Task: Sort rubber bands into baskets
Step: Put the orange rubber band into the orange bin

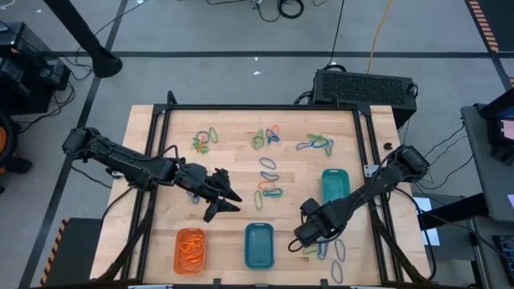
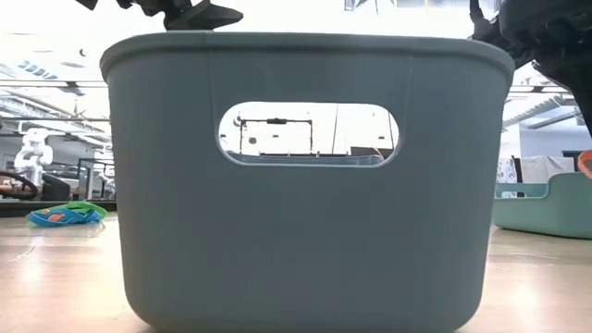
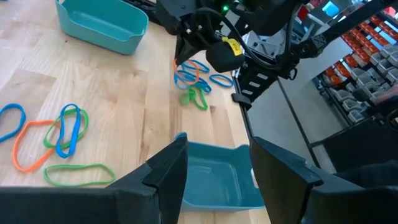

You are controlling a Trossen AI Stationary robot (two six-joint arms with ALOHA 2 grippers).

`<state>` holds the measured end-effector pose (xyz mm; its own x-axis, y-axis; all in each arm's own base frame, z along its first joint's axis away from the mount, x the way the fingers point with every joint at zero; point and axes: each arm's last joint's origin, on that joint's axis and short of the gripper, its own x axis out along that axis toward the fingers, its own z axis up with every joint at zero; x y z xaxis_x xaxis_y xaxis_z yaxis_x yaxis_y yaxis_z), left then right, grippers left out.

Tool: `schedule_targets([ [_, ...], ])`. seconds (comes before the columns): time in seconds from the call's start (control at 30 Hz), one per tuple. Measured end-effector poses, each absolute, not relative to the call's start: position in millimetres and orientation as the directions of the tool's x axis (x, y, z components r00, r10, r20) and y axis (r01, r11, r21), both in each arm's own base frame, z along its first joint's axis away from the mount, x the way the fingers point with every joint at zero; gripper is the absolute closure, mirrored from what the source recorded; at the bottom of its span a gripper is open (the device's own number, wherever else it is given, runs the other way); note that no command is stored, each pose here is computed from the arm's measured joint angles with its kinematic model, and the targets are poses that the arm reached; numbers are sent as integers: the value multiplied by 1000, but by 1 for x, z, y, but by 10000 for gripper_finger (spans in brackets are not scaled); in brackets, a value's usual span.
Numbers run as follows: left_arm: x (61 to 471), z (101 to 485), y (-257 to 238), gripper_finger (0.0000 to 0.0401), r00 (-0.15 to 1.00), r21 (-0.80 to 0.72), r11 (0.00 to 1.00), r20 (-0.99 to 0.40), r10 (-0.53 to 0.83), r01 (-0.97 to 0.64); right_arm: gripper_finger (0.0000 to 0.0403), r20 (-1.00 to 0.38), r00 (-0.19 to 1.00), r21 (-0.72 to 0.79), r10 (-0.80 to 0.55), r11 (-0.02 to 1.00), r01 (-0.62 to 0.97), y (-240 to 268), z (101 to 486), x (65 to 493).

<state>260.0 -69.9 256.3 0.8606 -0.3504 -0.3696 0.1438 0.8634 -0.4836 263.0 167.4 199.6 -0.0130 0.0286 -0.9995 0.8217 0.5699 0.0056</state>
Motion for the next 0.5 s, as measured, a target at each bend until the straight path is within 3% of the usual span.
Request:
schedule_targets([
  [0.5, 260, 256, -70, 221, 861, -480, 865, -370, -350, 146, 399, -1000, 2, 19, 30, 569, 822, 168, 200, 264],
])
